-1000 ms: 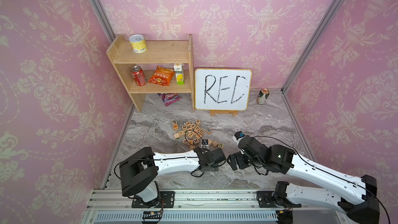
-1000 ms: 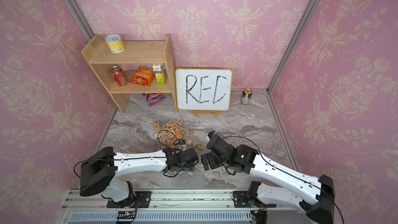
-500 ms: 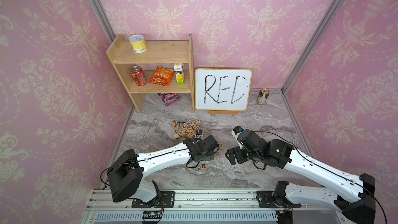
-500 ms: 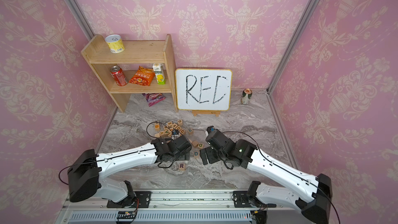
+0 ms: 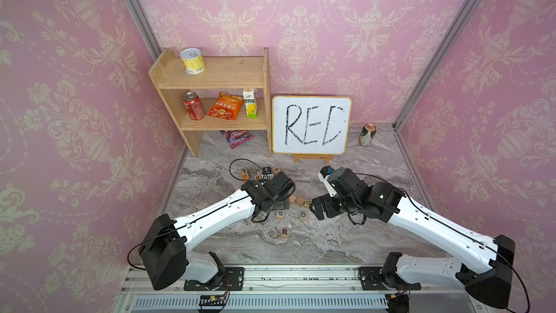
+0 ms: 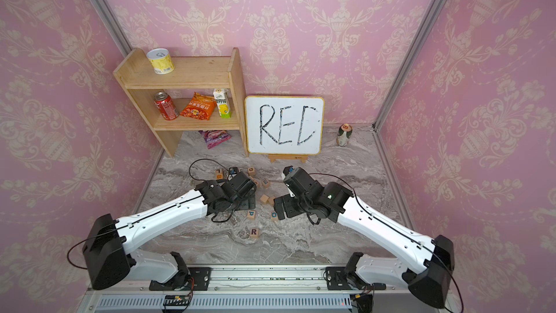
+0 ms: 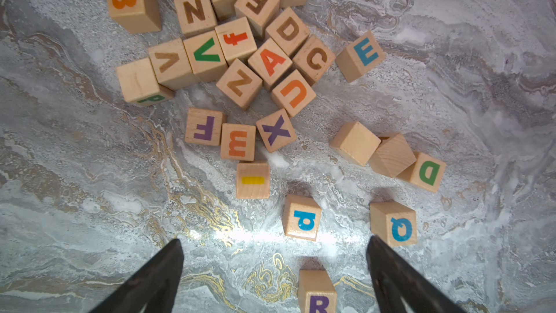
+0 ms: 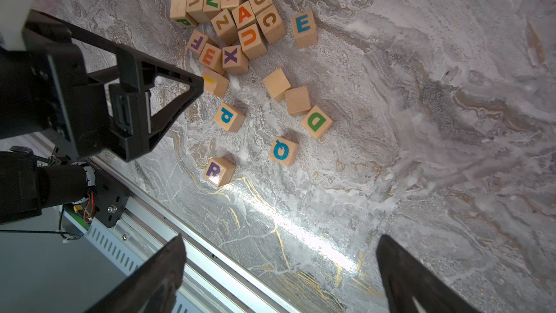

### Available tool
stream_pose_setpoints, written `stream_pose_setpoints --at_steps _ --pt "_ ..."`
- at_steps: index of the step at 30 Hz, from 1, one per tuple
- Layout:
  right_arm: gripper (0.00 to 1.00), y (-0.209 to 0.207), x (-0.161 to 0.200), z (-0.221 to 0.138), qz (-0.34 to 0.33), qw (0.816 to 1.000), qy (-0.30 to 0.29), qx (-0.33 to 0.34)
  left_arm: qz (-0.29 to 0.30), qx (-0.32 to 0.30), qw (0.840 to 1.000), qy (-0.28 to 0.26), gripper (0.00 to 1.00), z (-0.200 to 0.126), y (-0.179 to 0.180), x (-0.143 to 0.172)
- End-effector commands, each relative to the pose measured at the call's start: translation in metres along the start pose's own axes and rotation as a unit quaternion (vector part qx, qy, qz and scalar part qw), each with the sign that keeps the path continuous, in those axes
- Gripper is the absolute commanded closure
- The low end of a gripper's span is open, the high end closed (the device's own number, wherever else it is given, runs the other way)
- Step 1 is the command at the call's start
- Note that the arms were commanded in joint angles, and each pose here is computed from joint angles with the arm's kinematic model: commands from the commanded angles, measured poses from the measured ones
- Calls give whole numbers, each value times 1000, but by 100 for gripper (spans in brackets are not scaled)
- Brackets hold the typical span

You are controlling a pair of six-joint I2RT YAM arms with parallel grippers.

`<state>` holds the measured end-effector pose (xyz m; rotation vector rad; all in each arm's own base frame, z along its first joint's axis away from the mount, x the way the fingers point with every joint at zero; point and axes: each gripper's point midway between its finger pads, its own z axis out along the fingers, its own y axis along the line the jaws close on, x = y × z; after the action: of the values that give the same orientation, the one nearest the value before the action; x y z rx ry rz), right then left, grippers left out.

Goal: Assemble the uppercase word "red" with letter blocks
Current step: Pick up the letter block from the center of the board.

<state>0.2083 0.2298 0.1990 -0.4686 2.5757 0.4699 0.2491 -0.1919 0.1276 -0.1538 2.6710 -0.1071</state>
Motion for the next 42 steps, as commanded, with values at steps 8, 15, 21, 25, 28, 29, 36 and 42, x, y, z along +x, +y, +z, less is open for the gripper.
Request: stream_pose_setpoints --at_steps 8,15,21,25,28,29,36,42 --pt "0 8 -16 -6 -18 999 20 -25 -41 23 999 24 6 -4 -18 -25" --pt "0 5 -18 -4 -28 999 34 -25 -95 43 993 50 6 7 -45 -34" --pt "0 -2 -26 -5 -20 999 34 -29 -137 44 987 69 7 20 -61 -43" --pt "0 -9 -33 -5 -11 999 26 -26 -185 48 979 74 9 29 -67 -49" --pt "0 -14 -39 -6 -6 1000 16 -23 -220 52 971 78 10 38 -69 -53" --pt "0 -16 -41 -7 -4 1000 13 -21 -229 54 969 80 10 41 -70 -54" --pt "0 -23 -50 -6 9 1000 1 -23 -255 48 961 91 17 59 -76 -65" --pt "0 -25 -54 -5 13 1000 -3 -26 -250 37 963 99 28 76 -83 -72"
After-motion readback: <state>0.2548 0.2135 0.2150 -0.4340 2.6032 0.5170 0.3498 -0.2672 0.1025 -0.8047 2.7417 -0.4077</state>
